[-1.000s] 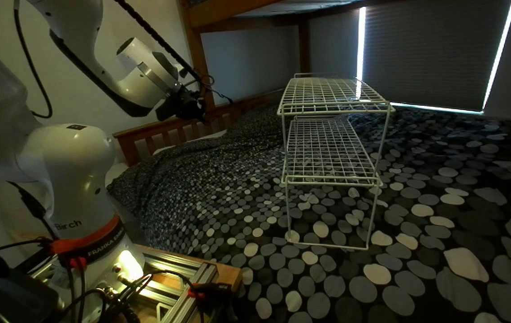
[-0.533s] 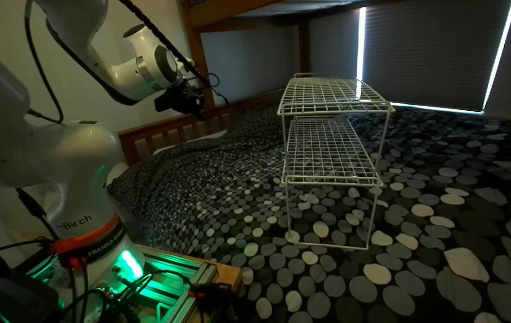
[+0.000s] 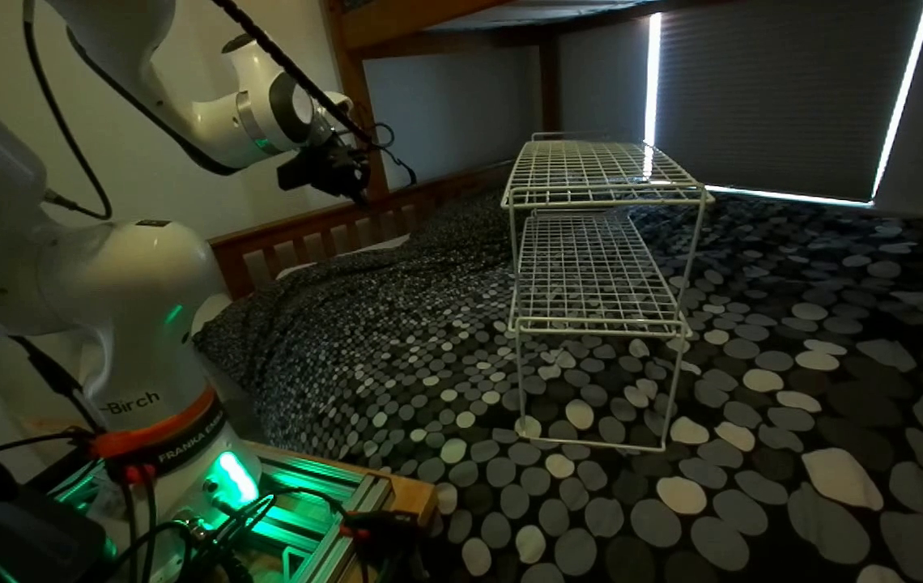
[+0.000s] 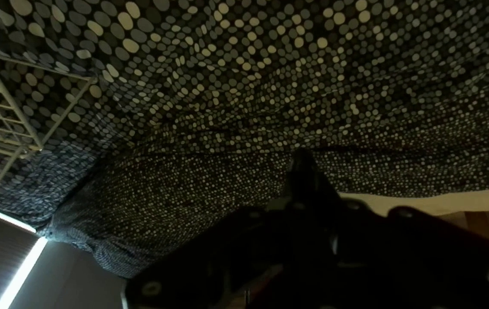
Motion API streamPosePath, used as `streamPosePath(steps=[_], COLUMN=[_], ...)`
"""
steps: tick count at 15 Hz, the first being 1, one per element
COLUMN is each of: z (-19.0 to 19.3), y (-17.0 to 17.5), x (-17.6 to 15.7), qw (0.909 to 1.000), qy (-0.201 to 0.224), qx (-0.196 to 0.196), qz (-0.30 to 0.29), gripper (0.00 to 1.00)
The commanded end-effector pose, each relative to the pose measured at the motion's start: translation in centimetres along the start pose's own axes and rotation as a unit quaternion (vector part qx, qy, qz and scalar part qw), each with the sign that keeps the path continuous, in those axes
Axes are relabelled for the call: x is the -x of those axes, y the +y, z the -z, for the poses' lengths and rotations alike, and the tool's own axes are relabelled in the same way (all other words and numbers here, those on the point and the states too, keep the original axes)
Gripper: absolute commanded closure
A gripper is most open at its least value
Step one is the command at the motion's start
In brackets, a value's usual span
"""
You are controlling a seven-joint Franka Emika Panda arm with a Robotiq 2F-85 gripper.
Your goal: Hang the black hanger on the top bunk bed
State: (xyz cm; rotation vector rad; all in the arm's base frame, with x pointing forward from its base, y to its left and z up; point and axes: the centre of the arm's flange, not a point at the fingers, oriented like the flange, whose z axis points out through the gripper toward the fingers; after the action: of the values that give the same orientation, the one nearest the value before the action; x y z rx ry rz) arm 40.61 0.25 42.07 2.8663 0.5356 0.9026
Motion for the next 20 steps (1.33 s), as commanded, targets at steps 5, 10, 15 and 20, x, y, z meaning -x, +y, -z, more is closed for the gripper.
streamPosePath(steps=[5, 10, 15, 20], z=[7.1, 12.2, 18.3, 21.5], y=[7.5, 11.6, 16.0, 17.4], x=[-8.6, -11.3, -12.5, -11.6], qw=[0.9979, 0.9948, 0.9905, 0.9884], qy=[-0.033, -0.069, -0.086, -0.070], qx=[0.009, -0.046, -0.101, -0.133], qz=[-0.055, -0.060, -0.038, -0.022], gripper=[0.98, 0.98, 0.98, 0.92])
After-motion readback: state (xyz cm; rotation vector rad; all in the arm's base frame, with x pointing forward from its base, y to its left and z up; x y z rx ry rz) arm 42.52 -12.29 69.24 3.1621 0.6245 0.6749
